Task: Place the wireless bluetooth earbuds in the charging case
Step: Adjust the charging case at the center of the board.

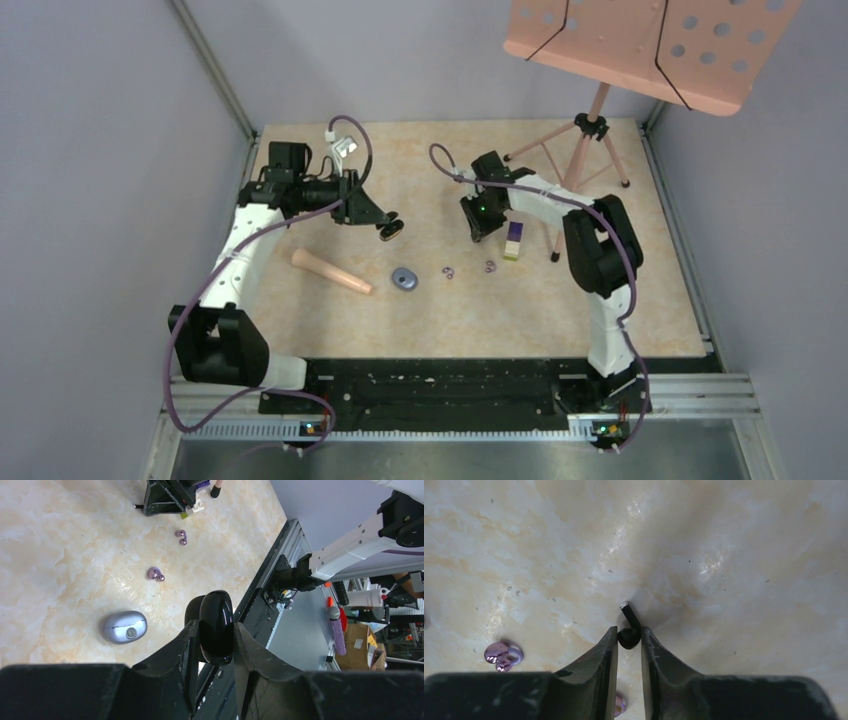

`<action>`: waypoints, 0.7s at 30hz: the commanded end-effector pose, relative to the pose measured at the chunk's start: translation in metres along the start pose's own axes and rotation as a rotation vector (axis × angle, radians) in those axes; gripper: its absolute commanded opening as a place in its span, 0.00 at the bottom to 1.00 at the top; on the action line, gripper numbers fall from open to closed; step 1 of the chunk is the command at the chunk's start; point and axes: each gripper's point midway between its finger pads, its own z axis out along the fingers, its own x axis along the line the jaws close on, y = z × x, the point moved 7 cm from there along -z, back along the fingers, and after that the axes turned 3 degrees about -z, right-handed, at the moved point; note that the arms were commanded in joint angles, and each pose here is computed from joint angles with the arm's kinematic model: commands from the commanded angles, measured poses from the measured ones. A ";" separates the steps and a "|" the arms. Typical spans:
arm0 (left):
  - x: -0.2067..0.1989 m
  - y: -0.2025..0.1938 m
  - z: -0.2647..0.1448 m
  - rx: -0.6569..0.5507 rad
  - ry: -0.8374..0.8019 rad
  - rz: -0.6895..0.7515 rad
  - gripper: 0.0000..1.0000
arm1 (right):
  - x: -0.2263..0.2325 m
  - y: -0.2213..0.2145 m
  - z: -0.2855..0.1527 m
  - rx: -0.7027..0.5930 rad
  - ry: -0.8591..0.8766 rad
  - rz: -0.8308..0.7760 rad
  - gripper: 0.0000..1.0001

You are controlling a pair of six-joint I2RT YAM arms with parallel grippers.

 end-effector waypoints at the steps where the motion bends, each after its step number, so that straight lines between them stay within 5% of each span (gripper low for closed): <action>1: -0.007 0.003 -0.007 -0.040 -0.010 0.046 0.00 | 0.003 0.015 0.004 -0.034 -0.002 -0.043 0.17; 6: -0.006 0.003 -0.008 -0.046 -0.006 0.044 0.00 | 0.005 0.015 -0.002 -0.030 0.028 -0.145 0.01; 14: -0.005 0.004 -0.013 -0.061 0.009 0.040 0.00 | 0.028 -0.012 -0.043 -0.049 0.162 -0.679 0.00; 21: -0.004 0.006 -0.014 -0.069 0.015 0.033 0.00 | 0.036 -0.038 -0.072 -0.024 0.277 -0.981 0.00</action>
